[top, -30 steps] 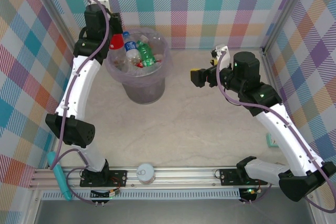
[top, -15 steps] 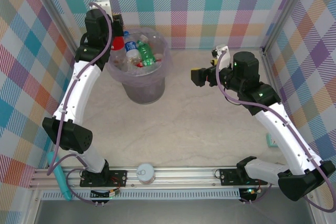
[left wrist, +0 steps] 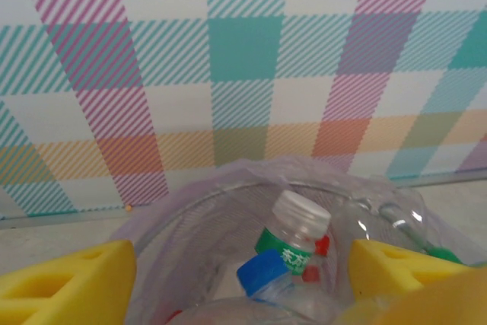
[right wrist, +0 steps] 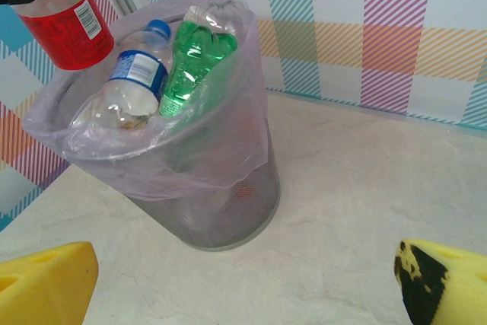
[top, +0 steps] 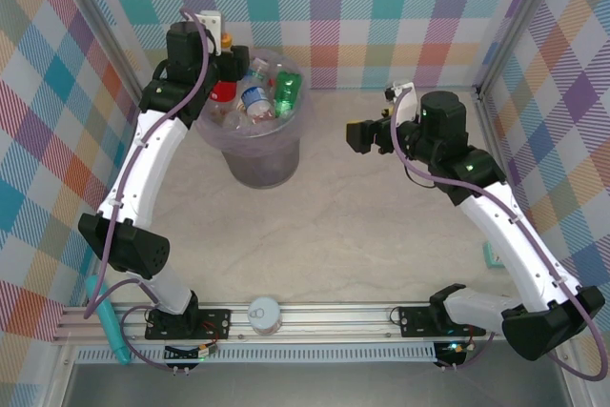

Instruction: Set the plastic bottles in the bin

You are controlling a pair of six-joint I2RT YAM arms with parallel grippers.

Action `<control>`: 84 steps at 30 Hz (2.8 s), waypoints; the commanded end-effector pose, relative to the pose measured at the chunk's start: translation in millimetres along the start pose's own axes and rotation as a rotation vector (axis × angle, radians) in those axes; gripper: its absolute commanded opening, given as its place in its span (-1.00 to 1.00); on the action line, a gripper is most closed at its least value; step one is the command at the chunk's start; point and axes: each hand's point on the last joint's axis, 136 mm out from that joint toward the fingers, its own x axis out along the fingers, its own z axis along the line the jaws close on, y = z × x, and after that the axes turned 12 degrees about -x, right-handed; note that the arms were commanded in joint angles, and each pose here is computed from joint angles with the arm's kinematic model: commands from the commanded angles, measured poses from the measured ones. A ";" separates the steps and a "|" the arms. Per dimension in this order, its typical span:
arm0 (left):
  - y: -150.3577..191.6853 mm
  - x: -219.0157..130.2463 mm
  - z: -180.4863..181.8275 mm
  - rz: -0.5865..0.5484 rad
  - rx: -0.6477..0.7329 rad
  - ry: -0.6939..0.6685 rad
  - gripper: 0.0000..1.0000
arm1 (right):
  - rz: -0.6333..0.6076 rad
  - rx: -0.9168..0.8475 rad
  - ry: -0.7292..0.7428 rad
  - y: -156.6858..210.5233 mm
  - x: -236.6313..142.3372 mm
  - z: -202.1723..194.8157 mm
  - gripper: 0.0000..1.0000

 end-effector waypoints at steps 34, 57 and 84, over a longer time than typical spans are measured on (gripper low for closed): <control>-47.4 -55.2 -7.5 -0.100 0.162 -0.027 0.99 | -0.013 0.057 -0.086 -2.6 13.9 10.5 1.00; -10.4 -43.7 -7.2 -0.054 0.028 0.030 0.99 | 0.002 0.071 -0.085 3.1 16.7 9.9 1.00; 49.1 53.4 3.7 0.118 -0.095 0.115 0.79 | 0.032 0.081 -0.046 18.3 12.2 4.8 1.00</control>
